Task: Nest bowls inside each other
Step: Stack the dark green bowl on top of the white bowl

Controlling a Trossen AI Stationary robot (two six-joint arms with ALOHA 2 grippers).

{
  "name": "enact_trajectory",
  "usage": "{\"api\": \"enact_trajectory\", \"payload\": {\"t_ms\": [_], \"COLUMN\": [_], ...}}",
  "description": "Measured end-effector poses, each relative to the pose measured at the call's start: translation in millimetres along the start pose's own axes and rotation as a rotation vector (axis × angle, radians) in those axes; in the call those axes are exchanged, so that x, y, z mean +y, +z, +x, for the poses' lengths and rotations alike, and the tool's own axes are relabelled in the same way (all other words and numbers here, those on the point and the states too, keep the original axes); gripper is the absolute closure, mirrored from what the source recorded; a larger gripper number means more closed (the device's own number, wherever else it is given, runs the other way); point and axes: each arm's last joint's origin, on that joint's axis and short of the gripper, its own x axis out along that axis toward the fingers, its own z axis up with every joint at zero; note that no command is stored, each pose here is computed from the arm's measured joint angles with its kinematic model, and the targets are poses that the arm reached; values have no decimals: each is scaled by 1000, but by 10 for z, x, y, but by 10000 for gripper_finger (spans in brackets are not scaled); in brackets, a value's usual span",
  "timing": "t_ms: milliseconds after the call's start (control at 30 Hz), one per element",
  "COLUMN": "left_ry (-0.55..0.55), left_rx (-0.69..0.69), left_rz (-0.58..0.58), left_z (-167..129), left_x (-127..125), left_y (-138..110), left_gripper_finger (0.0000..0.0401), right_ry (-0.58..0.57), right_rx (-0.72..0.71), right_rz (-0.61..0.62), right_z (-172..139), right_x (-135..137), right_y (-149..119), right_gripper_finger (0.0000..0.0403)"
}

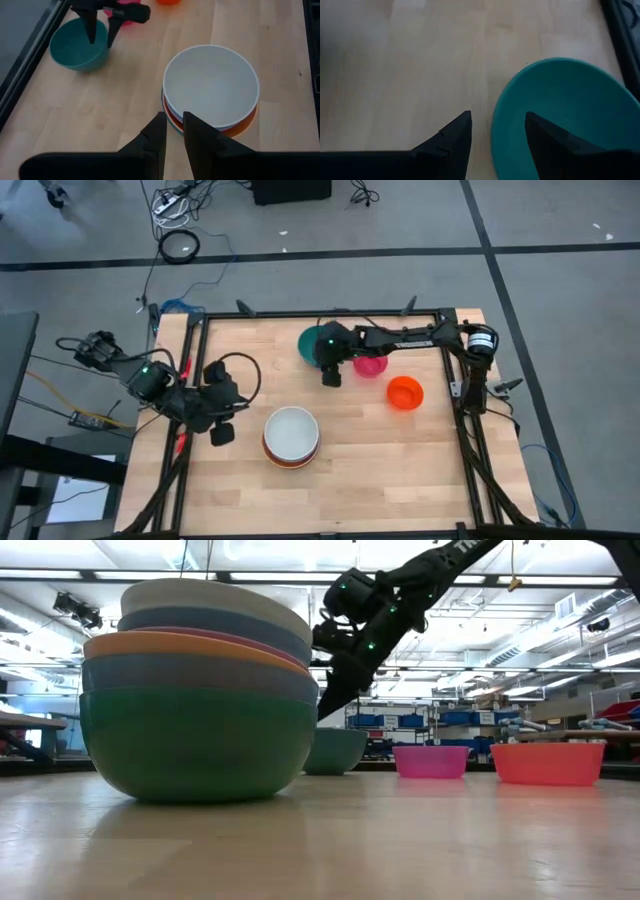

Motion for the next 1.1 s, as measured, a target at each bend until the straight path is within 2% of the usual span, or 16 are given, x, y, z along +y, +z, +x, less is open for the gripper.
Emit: {"api": "enact_trajectory", "payload": {"t_ms": [167, 367, 433, 833, 967, 1100], "left_ry": [8, 31, 32, 35, 38, 40], "left_rx": [11, -1, -2, -3, -5, -6], "left_rz": [1, 7, 8, 9, 9, 12], "left_z": [2, 2, 3, 5, 5, 6], "left_x": [6, 15, 14, 13, 14, 15], "left_y": [-11, -10, -10, -9, -8, -9], "left_gripper_finger": [329, 329, 329, 329, 329, 329], "right_ry": [11, -39, -44, -43, -52, -53], "right_rx": [36, 110, 95, 180, 174, 172], "right_rz": [-11, -10, -8, 81, 82, 87], "right_z": [-16, 56, 70, 332, 349, 349], "right_x": [-2, -15, -25, -78, -80, -80], "right_y": [-33, -114, -100, -300, -299, -297], "right_gripper_finger": [231, 231, 231, 238, 271, 355]}}
